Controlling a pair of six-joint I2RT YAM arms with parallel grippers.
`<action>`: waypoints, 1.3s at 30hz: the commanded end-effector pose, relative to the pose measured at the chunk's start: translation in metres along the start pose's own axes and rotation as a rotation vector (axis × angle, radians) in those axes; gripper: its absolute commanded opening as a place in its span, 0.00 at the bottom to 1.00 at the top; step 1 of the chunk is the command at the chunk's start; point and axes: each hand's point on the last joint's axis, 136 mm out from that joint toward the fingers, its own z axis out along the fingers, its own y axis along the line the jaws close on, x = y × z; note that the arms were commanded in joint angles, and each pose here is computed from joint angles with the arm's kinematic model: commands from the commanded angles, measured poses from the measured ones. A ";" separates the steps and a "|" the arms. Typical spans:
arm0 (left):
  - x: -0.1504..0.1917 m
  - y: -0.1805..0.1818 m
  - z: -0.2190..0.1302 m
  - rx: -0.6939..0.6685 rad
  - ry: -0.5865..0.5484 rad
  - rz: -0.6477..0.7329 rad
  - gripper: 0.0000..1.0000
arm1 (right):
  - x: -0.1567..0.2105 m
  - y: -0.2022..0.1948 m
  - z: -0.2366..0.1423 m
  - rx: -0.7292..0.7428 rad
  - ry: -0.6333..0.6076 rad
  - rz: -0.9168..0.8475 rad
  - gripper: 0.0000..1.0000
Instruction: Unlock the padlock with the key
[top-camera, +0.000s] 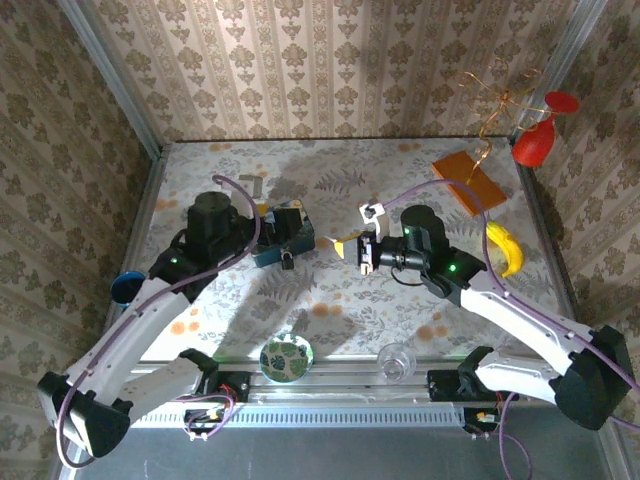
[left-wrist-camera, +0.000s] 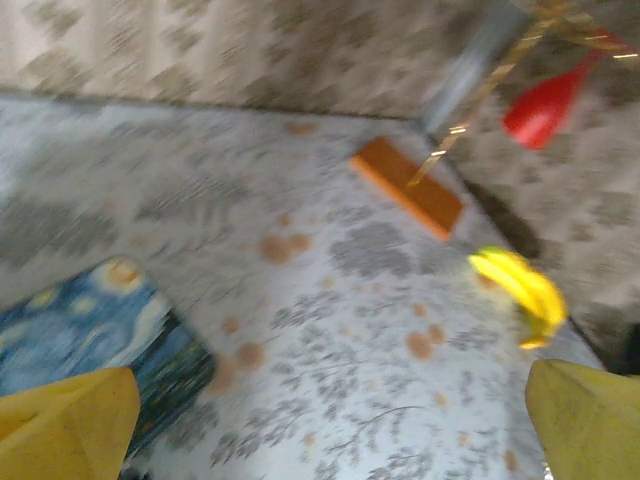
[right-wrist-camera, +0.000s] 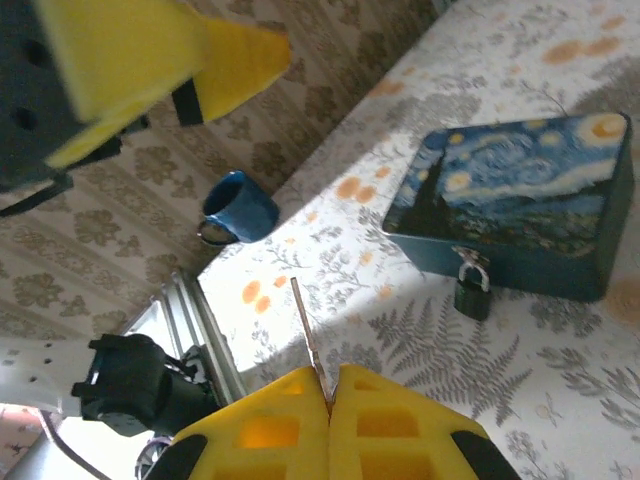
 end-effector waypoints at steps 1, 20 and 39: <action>0.034 0.055 0.009 -0.267 0.015 -0.190 1.00 | 0.000 -0.013 0.004 0.029 0.030 0.088 0.00; 0.161 0.098 0.079 -0.643 0.376 -0.067 0.86 | 0.059 -0.104 0.020 0.347 0.140 0.288 0.00; 0.184 0.145 0.107 -0.796 0.418 0.003 0.66 | 0.094 -0.129 0.030 0.391 0.150 0.358 0.00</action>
